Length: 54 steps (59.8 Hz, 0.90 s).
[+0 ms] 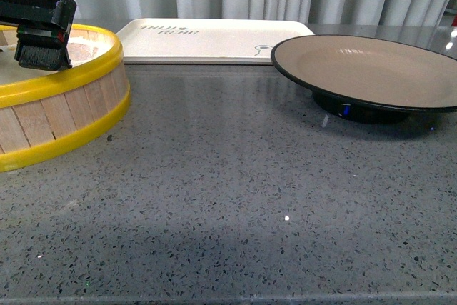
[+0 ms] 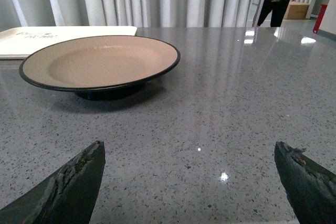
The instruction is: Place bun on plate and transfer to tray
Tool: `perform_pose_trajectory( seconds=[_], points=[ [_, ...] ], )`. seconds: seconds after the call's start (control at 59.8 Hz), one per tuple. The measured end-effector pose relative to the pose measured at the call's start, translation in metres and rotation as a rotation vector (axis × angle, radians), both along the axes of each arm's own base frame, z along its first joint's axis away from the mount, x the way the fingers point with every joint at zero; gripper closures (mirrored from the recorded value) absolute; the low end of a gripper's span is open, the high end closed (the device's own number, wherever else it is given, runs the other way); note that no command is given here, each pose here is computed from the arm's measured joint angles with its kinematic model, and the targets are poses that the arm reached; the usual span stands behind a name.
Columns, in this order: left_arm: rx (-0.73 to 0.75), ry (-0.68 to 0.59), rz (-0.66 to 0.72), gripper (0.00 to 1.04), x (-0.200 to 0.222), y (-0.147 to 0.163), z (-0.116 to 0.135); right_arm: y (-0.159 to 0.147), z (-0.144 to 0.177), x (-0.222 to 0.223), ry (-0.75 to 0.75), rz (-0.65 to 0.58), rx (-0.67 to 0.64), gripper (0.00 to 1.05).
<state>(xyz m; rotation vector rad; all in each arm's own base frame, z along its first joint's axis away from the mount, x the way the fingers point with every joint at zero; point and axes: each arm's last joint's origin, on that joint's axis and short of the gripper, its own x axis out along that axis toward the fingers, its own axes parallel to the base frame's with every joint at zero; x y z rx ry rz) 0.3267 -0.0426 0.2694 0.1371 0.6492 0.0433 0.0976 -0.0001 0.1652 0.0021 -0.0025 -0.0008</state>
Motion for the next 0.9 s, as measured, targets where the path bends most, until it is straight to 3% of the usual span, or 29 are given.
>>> perform_pose_trajectory(
  seconds=[0.167,0.218,0.318,0.586,0.703,0.904],
  points=[
    [-0.001,0.0,0.007,0.07,0.0009,0.0021,0.0002,0.0,0.0,0.0,0.0,0.0,0.0,0.08],
    [-0.001,0.0,0.008,0.13,0.0012,0.0026,0.0001,0.0,0.0,0.0,0.0,0.0,0.0,0.08],
    [-0.001,0.002,0.01,0.28,0.0024,0.0028,-0.0005,0.0,0.0,0.0,0.0,0.0,0.0,0.08],
    [-0.016,0.003,-0.002,0.85,0.0037,0.0013,0.0018,0.0,0.0,0.0,0.0,0.0,0.0,0.08],
    [-0.021,0.007,-0.003,0.99,0.0041,0.0011,0.0017,0.0,0.0,0.0,0.0,0.0,0.0,0.08],
    [-0.034,0.002,-0.001,1.01,0.0048,0.0008,0.0044,0.0,0.0,0.0,0.0,0.0,0.0,0.08]
  ],
)
